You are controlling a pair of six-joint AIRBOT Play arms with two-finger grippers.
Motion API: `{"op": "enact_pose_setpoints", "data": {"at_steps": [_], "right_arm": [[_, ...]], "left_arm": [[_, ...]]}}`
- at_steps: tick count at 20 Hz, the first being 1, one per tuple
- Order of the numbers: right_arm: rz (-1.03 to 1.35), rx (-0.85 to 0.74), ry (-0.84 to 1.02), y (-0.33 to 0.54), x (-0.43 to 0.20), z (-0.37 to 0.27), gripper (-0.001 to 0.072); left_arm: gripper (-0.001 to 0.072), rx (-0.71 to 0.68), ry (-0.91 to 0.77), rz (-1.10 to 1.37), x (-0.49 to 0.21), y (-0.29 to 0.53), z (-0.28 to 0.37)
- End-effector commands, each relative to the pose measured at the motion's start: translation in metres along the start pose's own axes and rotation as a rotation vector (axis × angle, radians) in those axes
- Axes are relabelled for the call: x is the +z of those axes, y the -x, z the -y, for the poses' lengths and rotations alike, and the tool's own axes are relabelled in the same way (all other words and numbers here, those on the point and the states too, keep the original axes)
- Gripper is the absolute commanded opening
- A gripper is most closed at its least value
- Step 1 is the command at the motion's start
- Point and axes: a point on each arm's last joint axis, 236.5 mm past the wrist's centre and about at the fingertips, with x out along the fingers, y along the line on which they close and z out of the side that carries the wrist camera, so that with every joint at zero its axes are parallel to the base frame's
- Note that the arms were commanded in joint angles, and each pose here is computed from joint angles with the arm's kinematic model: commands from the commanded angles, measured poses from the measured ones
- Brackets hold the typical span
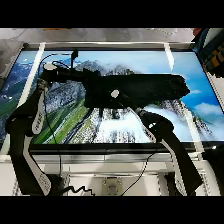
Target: Fold the clothes and pants, and hang the long-sleeved shirts on hangers.
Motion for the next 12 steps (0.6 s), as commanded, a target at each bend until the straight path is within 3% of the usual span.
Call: {"op": "enact_pose_setpoints", "data": {"at_steps": [1, 4, 9, 10, 11, 12], "right_arm": [[0.09, 0.043, 0.035, 0.027, 0.02, -0.037, 0.011], [0.233, -0.239, 0.052, 0.067, 0.082, 0.009, 0.0251], [0.435, -0.669, 0.058, 0.178, 0.154, 0.064, 0.025], [0.492, -0.704, 0.077, 0.2, 0.169, 0.062, 0.0219], [0.532, -0.705, 0.108, 0.218, 0.181, 0.051, 0.0127], [0.56, -0.683, 0.123, 0.233, 0.191, 0.038, 0.0121]], "left_arm": [[0.0016, 0.032, 0.003, 0.0, 0.001, -0.016, -0.001], [0.0017, 0.036, 0.011, 0.007, 0.002, -0.014, -0.002], [0.0017, 0.056, -0.003, 0.036, 0.009, -0.024, -0.004], [0.0017, 0.054, -0.004, 0.029, 0.007, -0.029, -0.003], [0.0017, 0.05, 0.0, 0.017, 0.003, -0.036, -0.004], [0.0016, 0.045, 0.005, 0.004, -0.002, -0.043, -0.005]]}}
